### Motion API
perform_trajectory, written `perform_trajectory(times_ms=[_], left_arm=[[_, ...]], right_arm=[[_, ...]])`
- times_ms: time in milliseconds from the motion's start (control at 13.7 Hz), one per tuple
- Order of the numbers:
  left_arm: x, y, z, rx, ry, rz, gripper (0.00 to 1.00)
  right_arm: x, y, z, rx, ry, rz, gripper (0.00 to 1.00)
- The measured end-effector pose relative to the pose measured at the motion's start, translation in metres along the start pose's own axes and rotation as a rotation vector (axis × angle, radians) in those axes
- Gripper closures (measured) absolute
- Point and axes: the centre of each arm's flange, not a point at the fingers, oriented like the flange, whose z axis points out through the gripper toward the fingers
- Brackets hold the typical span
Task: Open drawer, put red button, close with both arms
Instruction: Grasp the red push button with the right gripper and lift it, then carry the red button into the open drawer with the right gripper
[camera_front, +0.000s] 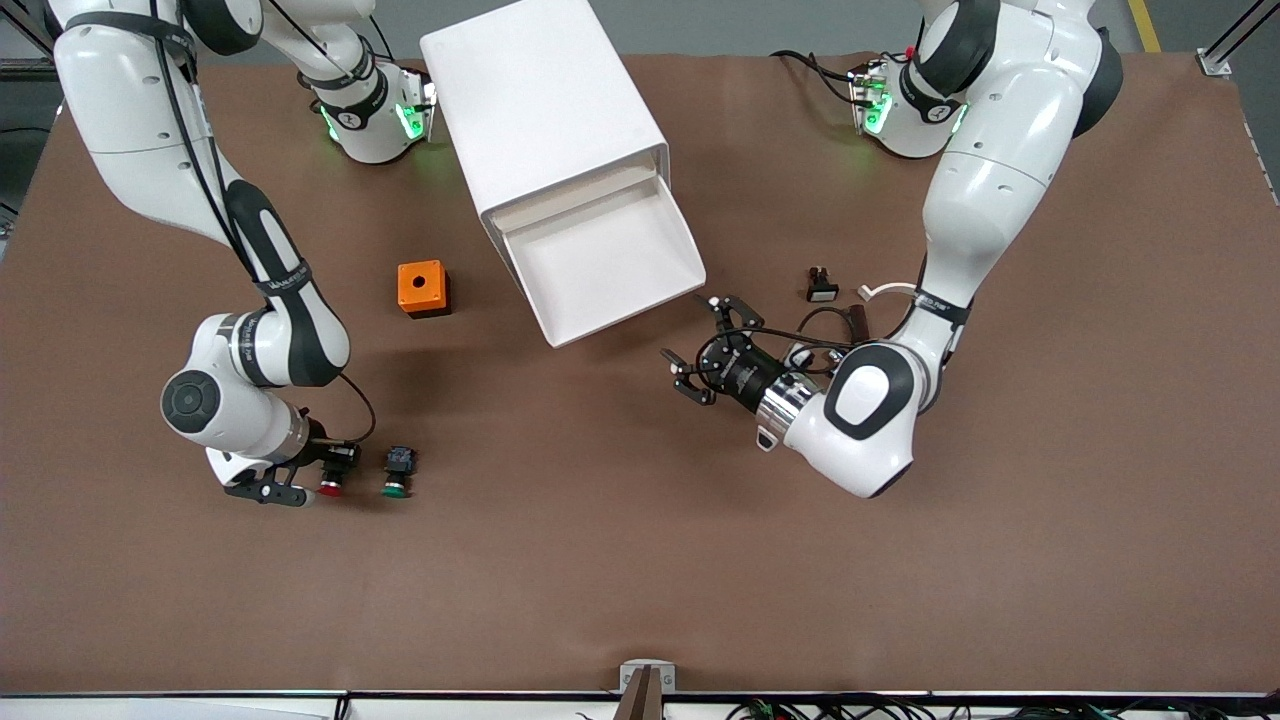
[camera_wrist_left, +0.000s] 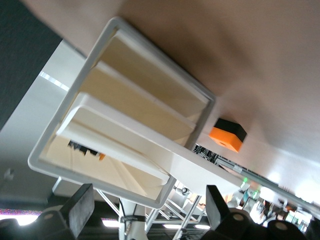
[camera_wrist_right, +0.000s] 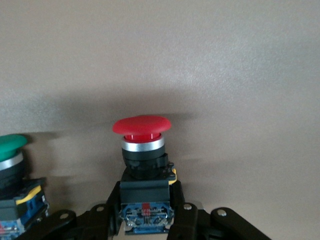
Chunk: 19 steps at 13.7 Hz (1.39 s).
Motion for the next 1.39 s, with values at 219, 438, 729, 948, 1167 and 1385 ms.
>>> perform_trajectory(times_ms=[219,438,729,948,1167,1385], left_arm=[[-0.01,0.002,-0.02,-0.07,0.125,0.219,0.01],[-0.043,-0.004,-0.039,-0.149,0.303,0.399,0.01],[-0.067,-0.011,-0.062,-0.226,0.474,0.515,0.01],[-0.07,-0.005,-0.051,-0.23,0.572,0.546,0.01],[-0.082,-0.001,-0.027,-0.214,0.64,0.583,0.01],[-0.111,-0.013,-0.03,-0.217,0.74,0.636,0.01]], right_arm=[[0.002,-0.001,-0.021,-0.005,-0.027,0.008,0.59],[-0.004,-0.017,-0.108,-0.006,-0.074,0.102,0.59],[-0.067,-0.099,-0.254,0.046,-0.102,0.3,0.59],[-0.141,-0.193,-0.307,0.042,-0.09,0.405,0.59],[-0.213,-0.282,-0.307,0.043,-0.082,0.505,0.59],[-0.26,-0.338,-0.294,0.071,-0.078,0.6,0.59]])
